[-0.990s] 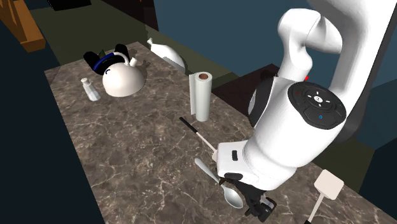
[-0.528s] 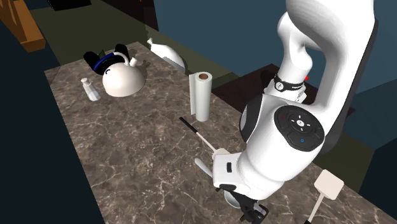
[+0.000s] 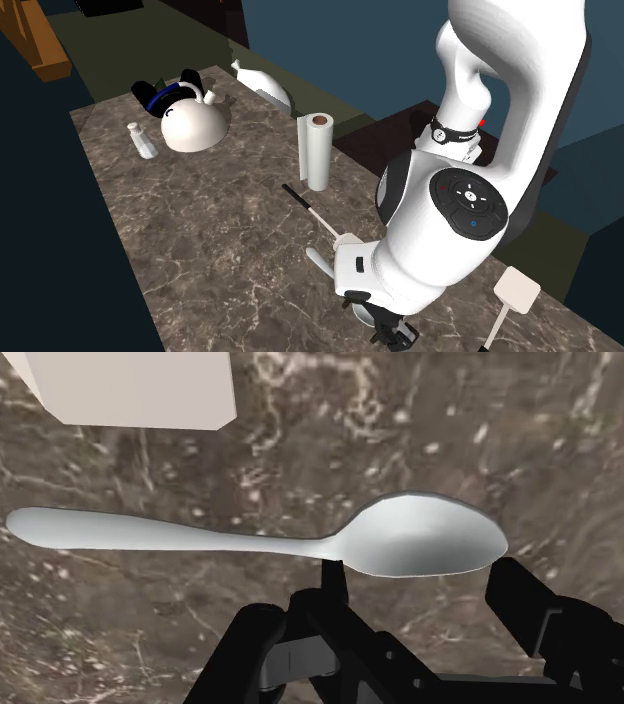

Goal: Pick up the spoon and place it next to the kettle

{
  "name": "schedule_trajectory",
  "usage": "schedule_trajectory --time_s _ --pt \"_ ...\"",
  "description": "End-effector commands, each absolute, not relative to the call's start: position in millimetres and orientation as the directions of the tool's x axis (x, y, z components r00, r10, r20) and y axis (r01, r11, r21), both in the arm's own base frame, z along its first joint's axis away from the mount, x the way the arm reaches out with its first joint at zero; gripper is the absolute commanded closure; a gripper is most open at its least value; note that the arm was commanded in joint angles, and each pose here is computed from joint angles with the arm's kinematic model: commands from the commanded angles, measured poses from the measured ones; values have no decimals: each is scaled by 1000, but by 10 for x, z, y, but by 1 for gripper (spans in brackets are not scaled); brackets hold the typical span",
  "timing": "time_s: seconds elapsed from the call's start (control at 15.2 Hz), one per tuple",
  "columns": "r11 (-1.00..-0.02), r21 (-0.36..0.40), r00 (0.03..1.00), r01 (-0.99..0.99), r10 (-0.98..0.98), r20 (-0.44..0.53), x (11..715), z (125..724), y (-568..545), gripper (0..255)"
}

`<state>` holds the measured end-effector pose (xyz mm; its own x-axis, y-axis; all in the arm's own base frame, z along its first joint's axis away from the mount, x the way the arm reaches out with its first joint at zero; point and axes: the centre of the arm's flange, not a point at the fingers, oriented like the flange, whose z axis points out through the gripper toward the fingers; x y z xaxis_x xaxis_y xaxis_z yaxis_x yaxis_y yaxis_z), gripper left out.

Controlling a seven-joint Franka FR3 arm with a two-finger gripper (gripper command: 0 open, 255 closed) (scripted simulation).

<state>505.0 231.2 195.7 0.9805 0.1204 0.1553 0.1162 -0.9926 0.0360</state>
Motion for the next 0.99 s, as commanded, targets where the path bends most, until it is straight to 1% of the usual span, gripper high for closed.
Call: schedule_trajectory --time_s 0.0,0.53,0.92 --pt "-993 36 981 116 120 155 5050 1957 2311 255" --pt "-993 36 980 116 120 155 5050 1957 2312 255" --pt "-993 36 980 116 120 155 5050 2274 2312 255"
